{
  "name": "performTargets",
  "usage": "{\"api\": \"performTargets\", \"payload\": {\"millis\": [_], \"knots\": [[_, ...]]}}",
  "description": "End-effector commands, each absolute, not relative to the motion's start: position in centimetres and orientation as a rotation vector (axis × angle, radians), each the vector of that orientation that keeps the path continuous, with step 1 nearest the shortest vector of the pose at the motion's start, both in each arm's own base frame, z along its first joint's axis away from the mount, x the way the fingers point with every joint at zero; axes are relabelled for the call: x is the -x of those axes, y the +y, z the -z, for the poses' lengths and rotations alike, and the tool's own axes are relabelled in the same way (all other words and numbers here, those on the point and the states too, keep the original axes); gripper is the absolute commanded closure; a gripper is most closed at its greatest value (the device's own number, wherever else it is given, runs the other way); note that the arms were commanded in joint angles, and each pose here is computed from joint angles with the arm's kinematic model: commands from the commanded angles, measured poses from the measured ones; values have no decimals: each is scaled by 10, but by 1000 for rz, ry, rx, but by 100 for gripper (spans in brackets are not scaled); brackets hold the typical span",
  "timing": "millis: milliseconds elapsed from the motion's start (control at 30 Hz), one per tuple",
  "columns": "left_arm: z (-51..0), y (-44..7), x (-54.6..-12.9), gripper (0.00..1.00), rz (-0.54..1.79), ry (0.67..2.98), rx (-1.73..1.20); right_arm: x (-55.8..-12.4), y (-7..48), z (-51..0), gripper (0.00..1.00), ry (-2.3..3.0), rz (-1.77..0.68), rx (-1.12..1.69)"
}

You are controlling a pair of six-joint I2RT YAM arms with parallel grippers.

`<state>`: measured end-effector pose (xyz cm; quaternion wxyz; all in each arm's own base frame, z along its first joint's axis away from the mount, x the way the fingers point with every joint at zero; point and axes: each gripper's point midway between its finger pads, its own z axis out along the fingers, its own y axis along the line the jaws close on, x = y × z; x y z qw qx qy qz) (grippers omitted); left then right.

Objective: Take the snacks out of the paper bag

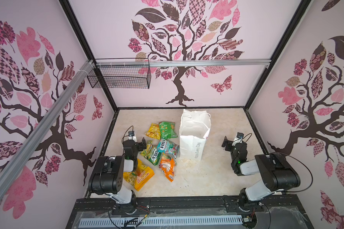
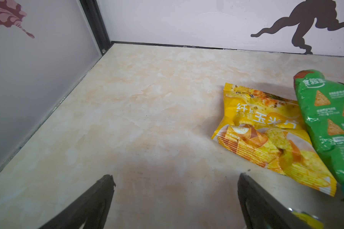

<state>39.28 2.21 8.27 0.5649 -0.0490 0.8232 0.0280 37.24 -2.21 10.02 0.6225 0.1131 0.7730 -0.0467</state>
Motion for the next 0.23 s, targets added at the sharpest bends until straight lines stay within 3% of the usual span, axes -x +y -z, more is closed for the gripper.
{"api": "performTargets", "payload": {"millis": [0, 200], "knots": [[-100, 23, -401, 1, -65, 1884, 110, -382, -21, -113, 0, 1738, 102, -254], [-100, 23, -402, 1, -65, 1884, 110, -380, -21, -114, 0, 1733, 98, -253]]}}
